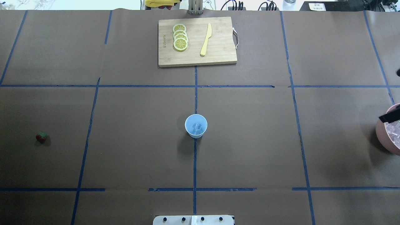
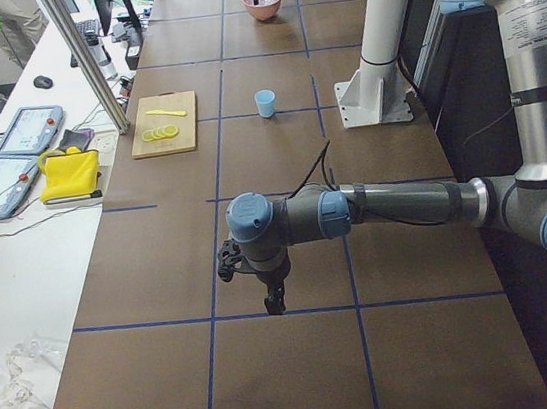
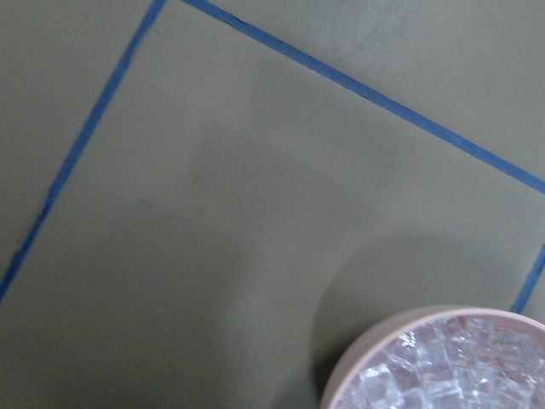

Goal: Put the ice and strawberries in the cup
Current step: 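Move the right gripper back to the pink bowl, then grasp a third ice cube from the pink bowl with the right gripper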

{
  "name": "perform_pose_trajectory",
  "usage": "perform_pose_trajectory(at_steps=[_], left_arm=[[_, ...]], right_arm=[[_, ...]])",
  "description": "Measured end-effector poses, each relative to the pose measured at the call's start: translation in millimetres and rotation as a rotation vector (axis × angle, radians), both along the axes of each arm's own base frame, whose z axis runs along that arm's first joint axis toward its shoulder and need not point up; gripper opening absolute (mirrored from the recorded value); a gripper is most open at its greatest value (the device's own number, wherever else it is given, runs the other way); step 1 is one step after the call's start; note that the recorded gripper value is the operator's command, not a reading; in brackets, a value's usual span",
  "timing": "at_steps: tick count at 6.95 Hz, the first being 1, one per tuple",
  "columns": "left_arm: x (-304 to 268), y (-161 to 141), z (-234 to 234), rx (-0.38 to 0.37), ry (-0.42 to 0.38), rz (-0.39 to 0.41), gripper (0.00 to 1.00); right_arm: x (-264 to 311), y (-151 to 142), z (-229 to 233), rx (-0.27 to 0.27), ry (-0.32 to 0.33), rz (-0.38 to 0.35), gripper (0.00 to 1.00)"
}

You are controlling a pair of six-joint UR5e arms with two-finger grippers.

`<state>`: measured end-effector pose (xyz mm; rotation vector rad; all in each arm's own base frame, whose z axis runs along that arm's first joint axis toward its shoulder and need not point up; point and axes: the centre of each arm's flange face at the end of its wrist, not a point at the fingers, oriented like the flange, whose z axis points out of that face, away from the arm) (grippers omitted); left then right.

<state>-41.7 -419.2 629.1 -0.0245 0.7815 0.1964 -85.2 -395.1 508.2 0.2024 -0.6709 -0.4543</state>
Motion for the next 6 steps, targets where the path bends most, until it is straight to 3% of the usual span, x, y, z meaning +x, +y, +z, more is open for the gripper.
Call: perform_pose_trajectory(at_steps=[2,4,6], left_arm=[[0.0,0.0,-0.9,0.001,0.000,0.000,1.00],[0.0,-0.1,-2.0,0.004,0.000,0.000,1.00],[0.0,-0.2,-2.6,0.005,0.000,0.000,1.00]], right_arm=[[34.0,8.6,62.1,0.013,0.029,-0.063,0.94],[41.0,10.3,127.1,0.037,0.026,-0.065,0.93],[42.6,13.7,164.0,0.028,0.025,-0.043,0.85]])
